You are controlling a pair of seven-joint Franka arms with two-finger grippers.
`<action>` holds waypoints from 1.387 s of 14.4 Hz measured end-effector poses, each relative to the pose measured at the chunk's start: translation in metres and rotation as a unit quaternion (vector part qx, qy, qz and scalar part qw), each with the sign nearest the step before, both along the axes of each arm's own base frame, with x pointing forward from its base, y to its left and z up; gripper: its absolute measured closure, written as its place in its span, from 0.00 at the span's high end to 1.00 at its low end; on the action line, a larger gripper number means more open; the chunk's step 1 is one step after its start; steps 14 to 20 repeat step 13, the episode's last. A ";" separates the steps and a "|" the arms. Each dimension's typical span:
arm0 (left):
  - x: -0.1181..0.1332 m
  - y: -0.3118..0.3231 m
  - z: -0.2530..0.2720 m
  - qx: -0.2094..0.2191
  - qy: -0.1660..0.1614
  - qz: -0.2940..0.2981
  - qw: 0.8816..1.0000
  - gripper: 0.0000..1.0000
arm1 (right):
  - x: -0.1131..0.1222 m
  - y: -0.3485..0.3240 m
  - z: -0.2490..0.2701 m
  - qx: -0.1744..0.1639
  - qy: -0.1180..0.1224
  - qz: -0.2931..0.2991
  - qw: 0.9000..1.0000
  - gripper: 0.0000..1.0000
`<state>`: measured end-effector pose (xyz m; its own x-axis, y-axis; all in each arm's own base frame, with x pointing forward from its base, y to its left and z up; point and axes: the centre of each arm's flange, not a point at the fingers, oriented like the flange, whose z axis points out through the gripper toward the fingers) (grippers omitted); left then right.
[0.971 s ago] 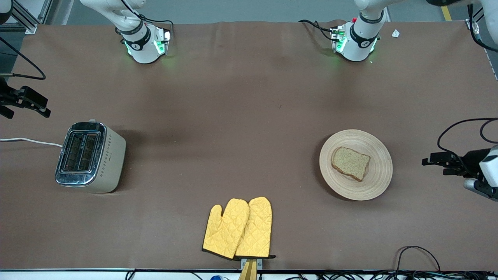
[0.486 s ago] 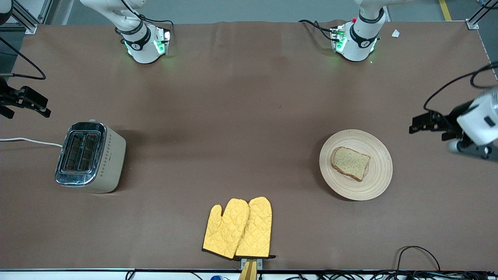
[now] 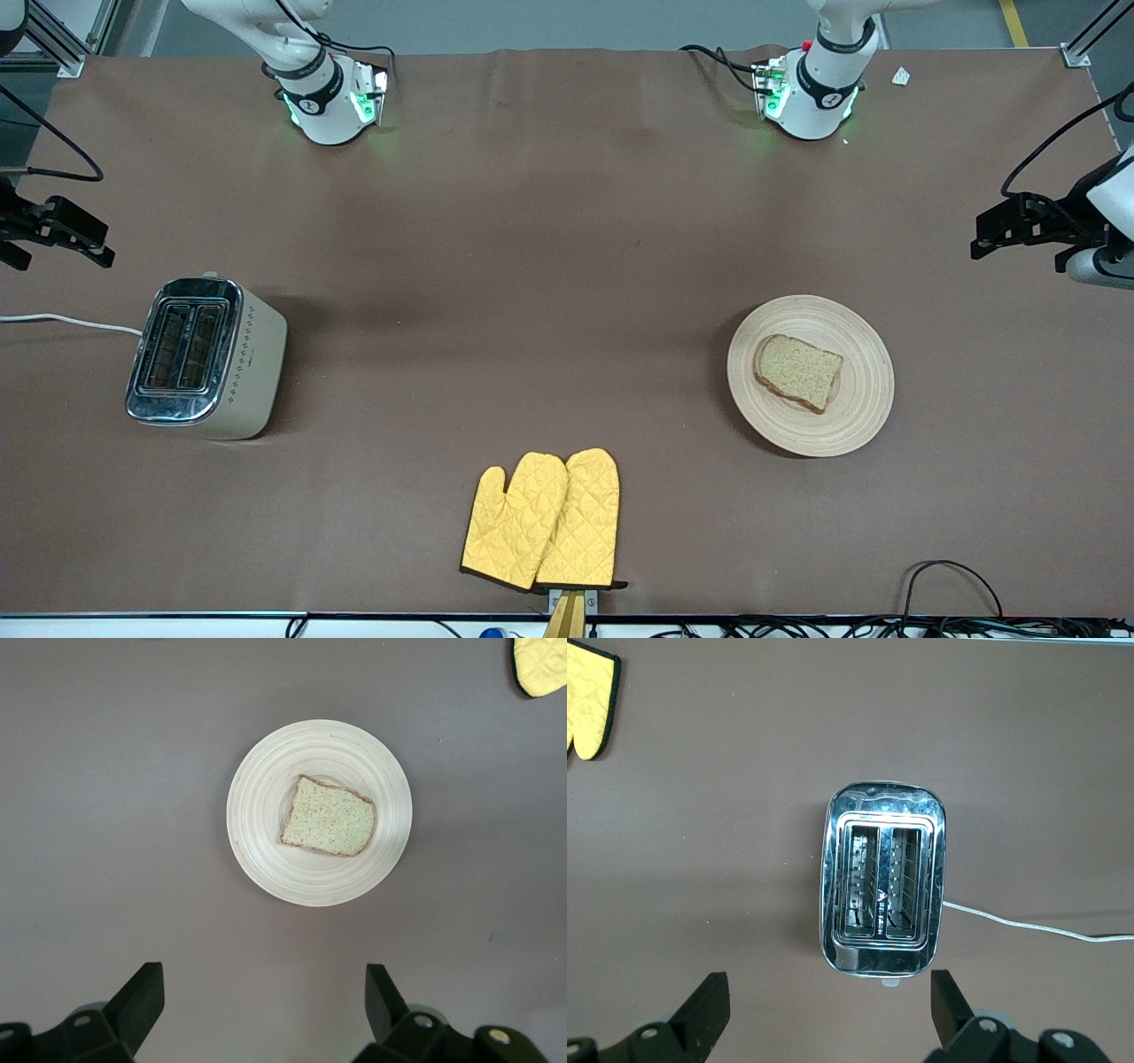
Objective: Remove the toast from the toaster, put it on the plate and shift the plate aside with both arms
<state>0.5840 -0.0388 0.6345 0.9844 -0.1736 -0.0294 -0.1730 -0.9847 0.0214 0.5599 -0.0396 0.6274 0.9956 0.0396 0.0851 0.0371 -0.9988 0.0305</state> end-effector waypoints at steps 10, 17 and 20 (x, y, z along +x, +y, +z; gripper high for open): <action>-0.030 -0.044 0.005 0.043 -0.053 0.035 0.997 1.00 | 0.000 -0.001 0.000 0.000 0.000 0.001 1.000 1.00; -0.030 -0.031 0.010 0.005 -0.053 0.054 0.997 1.00 | 0.000 -0.001 0.000 0.000 0.000 0.001 1.000 1.00; -0.030 -0.031 0.010 0.005 -0.053 0.054 0.997 1.00 | 0.000 -0.001 0.000 0.000 0.000 0.001 1.000 1.00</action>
